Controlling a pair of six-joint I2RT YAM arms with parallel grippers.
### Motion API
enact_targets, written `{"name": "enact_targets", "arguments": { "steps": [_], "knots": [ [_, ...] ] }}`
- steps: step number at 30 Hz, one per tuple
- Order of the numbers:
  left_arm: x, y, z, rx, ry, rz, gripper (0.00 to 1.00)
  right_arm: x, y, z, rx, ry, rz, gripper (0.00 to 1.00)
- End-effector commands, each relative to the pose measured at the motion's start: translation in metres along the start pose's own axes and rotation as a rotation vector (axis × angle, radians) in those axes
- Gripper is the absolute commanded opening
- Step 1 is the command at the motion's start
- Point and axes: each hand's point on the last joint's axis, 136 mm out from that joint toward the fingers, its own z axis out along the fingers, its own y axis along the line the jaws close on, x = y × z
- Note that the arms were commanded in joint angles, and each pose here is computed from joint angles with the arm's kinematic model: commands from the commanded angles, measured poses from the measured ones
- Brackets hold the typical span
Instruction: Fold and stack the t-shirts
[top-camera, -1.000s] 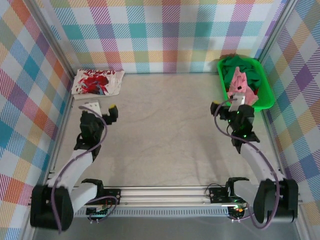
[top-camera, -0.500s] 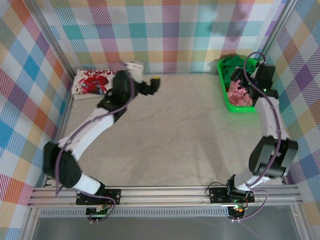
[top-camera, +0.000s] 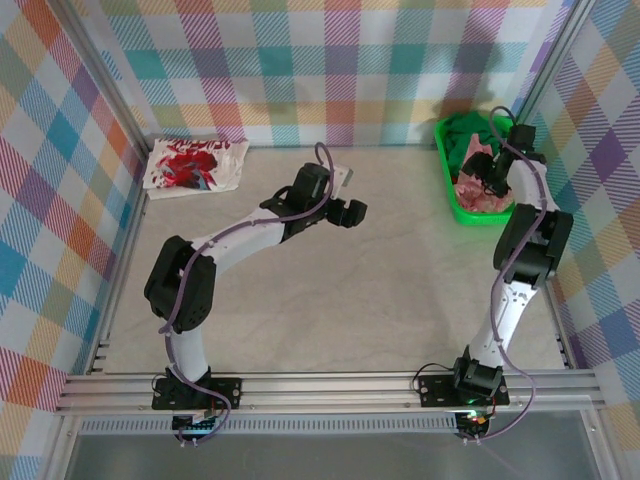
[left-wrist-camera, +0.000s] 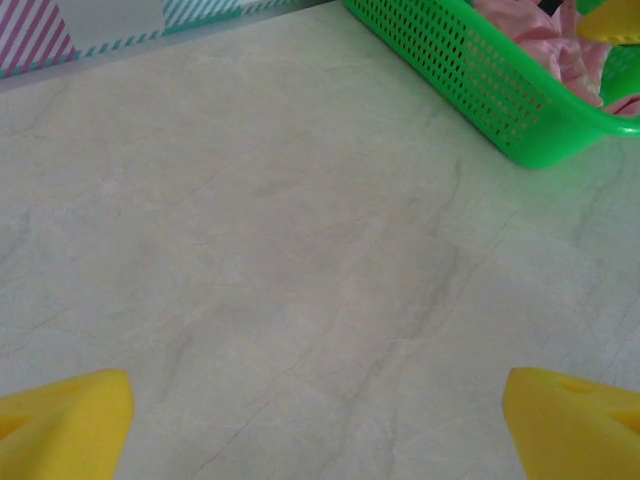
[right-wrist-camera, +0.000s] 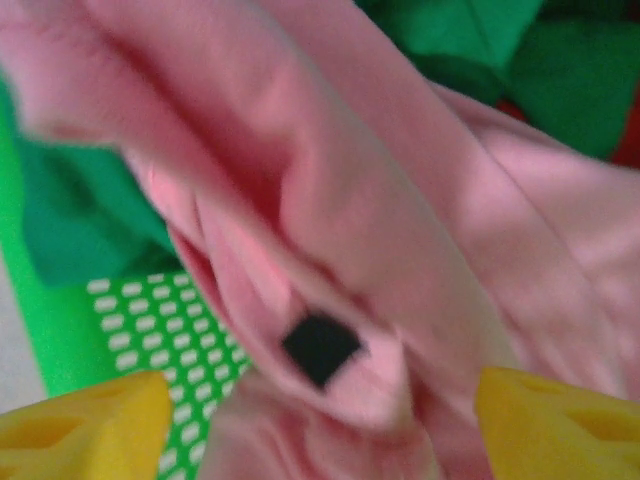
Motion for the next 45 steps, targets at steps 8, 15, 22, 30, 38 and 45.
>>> {"name": "enact_targets", "arguments": {
  "steps": [8, 15, 22, 30, 38, 45],
  "knots": [
    [-0.012, 0.004, -0.03, -0.017, -0.081, 0.02, 0.95, -0.022, 0.047, -0.01, -0.09, -0.034, -0.081, 0.06],
    [-0.04, 0.006, -0.079, 0.01, -0.266, 0.008, 0.96, -0.029, 0.068, -0.135, -0.123, -0.323, -0.084, 0.0],
    [-0.073, 0.006, -0.115, 0.099, -0.437, -0.011, 0.96, 0.0, 0.109, -0.249, -0.2, -0.501, -0.196, 0.0],
    [-0.114, -0.005, -0.166, 0.143, -0.586, 0.021, 0.97, 0.023, 0.193, -0.383, -0.345, -0.692, -0.441, 0.0],
    [-0.112, 0.023, -0.214, -0.026, -0.674, -0.014, 0.97, 0.087, 0.319, -0.399, -0.575, -0.613, -0.745, 0.0],
    [-0.056, 0.087, -0.244, -0.319, -0.657, -0.15, 0.98, 0.163, 0.403, -0.27, -0.68, -0.297, -0.798, 0.0]
  ]
}}
